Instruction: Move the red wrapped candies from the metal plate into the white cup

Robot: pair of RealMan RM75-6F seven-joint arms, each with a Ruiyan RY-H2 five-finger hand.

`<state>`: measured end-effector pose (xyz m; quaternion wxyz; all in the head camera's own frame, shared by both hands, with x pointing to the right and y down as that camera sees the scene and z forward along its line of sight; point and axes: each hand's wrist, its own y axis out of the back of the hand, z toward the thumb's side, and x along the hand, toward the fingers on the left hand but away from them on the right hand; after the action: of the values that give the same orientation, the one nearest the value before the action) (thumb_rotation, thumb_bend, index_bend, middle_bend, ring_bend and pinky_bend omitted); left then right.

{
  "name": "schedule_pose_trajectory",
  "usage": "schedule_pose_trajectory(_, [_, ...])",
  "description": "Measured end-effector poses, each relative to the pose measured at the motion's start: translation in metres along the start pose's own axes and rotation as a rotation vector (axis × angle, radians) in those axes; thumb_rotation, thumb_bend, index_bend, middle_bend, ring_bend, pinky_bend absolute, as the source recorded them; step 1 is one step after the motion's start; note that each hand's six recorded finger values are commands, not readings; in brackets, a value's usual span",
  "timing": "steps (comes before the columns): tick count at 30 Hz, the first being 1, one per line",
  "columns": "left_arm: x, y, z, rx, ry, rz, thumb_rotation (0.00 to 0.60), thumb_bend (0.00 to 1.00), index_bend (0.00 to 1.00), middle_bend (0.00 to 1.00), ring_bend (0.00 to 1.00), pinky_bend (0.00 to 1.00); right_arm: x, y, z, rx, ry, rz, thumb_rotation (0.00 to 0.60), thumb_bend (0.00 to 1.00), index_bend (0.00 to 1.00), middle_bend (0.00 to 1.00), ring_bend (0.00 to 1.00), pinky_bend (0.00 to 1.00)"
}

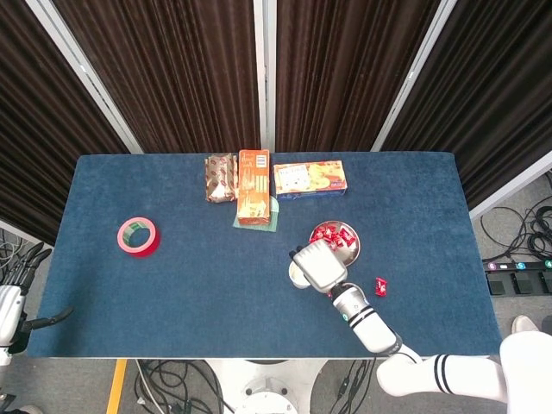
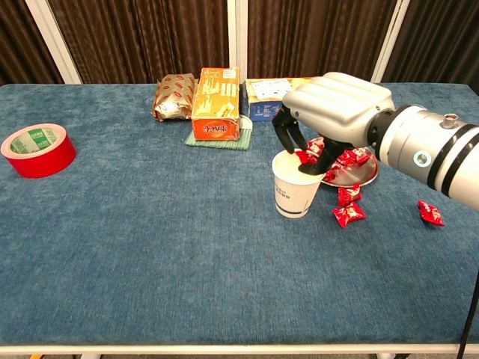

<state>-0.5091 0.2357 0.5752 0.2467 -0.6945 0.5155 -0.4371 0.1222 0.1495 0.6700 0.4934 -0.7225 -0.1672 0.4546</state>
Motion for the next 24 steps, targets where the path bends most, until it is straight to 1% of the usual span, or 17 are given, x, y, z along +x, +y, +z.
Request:
schedule_pose_trajectory(5, [0.0, 0.002, 0.001, -0.001, -0.003, 0.005, 0.6, 0.14, 0.13, 0.08, 0.03, 0.11, -0.004, 0.006, 0.005, -0.015, 0.01, -0.022, 0.6, 0.17, 0.48, 0.49, 0.9, 0.96])
schedule_pose_trajectory(11, [0.0, 0.003, 0.002, -0.002, -0.007, 0.007, 0.6, 0.14, 0.13, 0.08, 0.03, 0.11, -0.001, 0.015, 0.004, -0.02, 0.011, -0.041, 0.6, 0.16, 0.47, 0.49, 0.9, 0.96])
schedule_pose_trajectory(14, [0.0, 0.003, 0.002, -0.002, -0.01, 0.003, 0.6, 0.14, 0.13, 0.08, 0.03, 0.11, 0.006, 0.028, -0.007, -0.001, -0.005, -0.07, 0.6, 0.16, 0.46, 0.49, 0.9, 0.96])
schedule_pose_trajectory(15, [0.001, 0.002, 0.003, -0.001, -0.011, 0.001, 0.6, 0.14, 0.13, 0.08, 0.03, 0.11, 0.01, 0.032, -0.014, 0.018, -0.014, -0.075, 0.6, 0.17, 0.46, 0.49, 0.9, 0.96])
schedule_pose_trajectory(18, [0.002, 0.001, 0.004, -0.001, -0.018, -0.004, 0.6, 0.14, 0.13, 0.08, 0.03, 0.11, 0.021, 0.039, -0.04, 0.093, -0.032, -0.052, 0.6, 0.17, 0.45, 0.5, 0.89, 0.96])
schedule_pose_trajectory(19, [0.002, 0.0, 0.005, -0.003, -0.021, -0.005, 0.6, 0.14, 0.13, 0.08, 0.03, 0.11, 0.025, 0.039, -0.049, 0.122, -0.037, -0.032, 0.6, 0.16, 0.44, 0.53, 0.88, 0.96])
schedule_pose_trajectory(21, [0.003, -0.001, 0.007, -0.003, -0.026, -0.005, 0.6, 0.14, 0.13, 0.08, 0.03, 0.11, 0.034, 0.037, -0.073, 0.192, -0.051, 0.035, 0.6, 0.16, 0.43, 0.68, 0.88, 0.96])
schedule_pose_trajectory(23, [0.002, -0.002, 0.008, -0.002, -0.029, -0.008, 0.6, 0.14, 0.13, 0.08, 0.03, 0.11, 0.043, 0.031, -0.095, 0.264, -0.058, 0.116, 0.6, 0.16, 0.43, 0.91, 0.93, 0.96])
schedule_pose_trajectory(24, [0.002, -0.003, 0.009, -0.001, -0.029, -0.01, 0.6, 0.14, 0.13, 0.08, 0.03, 0.11, 0.047, 0.026, -0.102, 0.292, -0.057, 0.153, 0.6, 0.15, 0.43, 0.97, 0.96, 0.97])
